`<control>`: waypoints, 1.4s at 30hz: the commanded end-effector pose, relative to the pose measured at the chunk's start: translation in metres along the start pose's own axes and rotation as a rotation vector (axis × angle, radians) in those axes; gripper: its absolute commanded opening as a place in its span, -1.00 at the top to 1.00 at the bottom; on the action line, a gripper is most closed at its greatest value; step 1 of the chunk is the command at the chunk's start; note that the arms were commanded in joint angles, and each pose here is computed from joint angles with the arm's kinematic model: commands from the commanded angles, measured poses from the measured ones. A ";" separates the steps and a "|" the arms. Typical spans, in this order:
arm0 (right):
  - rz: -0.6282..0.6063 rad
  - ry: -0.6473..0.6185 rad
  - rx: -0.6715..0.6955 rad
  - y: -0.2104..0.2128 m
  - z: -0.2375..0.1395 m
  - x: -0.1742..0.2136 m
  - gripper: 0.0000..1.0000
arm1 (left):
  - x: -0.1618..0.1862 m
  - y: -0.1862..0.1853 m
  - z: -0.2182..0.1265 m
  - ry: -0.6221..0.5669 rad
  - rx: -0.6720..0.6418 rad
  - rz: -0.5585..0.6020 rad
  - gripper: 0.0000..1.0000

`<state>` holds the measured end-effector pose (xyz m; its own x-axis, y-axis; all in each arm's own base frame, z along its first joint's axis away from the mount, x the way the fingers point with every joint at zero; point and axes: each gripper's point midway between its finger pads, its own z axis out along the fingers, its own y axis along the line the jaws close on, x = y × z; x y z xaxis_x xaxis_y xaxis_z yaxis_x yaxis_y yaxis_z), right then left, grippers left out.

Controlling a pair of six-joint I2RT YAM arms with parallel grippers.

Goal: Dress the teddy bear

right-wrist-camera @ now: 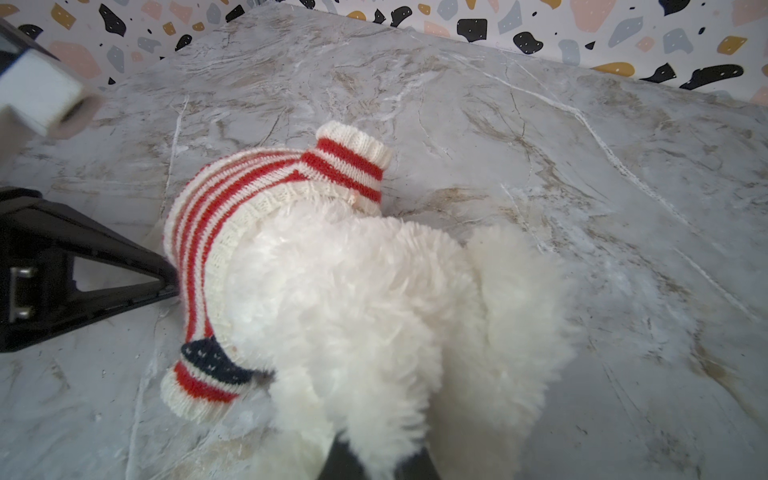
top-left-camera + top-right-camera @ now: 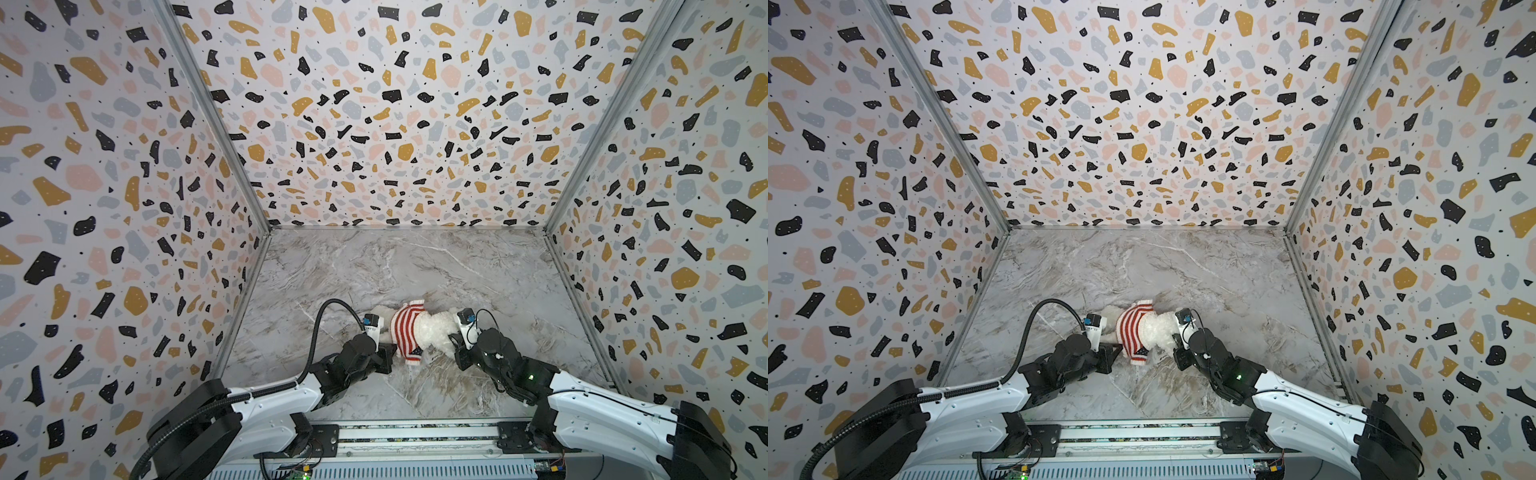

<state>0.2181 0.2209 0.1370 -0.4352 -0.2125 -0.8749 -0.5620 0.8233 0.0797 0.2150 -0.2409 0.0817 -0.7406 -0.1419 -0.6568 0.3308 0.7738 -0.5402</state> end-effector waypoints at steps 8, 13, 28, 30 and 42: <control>0.040 -0.055 -0.007 0.001 -0.009 -0.027 1.00 | -0.016 0.025 -0.012 -0.071 -0.118 -0.009 1.00; 0.043 -0.053 -0.011 0.002 -0.009 -0.029 1.00 | -0.017 0.021 -0.012 -0.067 -0.103 0.013 1.00; 0.076 -0.064 -0.054 0.008 -0.010 -0.043 1.00 | -0.022 -0.006 -0.022 -0.032 -0.104 0.254 0.26; 0.089 -0.063 -0.063 0.007 -0.009 -0.045 1.00 | -0.024 -0.009 -0.027 -0.044 -0.113 0.296 0.10; 0.143 0.013 -0.091 0.003 -0.002 -0.046 1.00 | -0.016 -0.059 -0.036 -0.122 -0.089 0.527 -0.13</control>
<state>0.2304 0.2252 0.1559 -0.5208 -0.1477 -0.8408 -0.5499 0.8114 0.1980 0.1811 -0.2553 0.1268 -0.4889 0.2080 -0.8472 0.5817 0.8015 -0.1389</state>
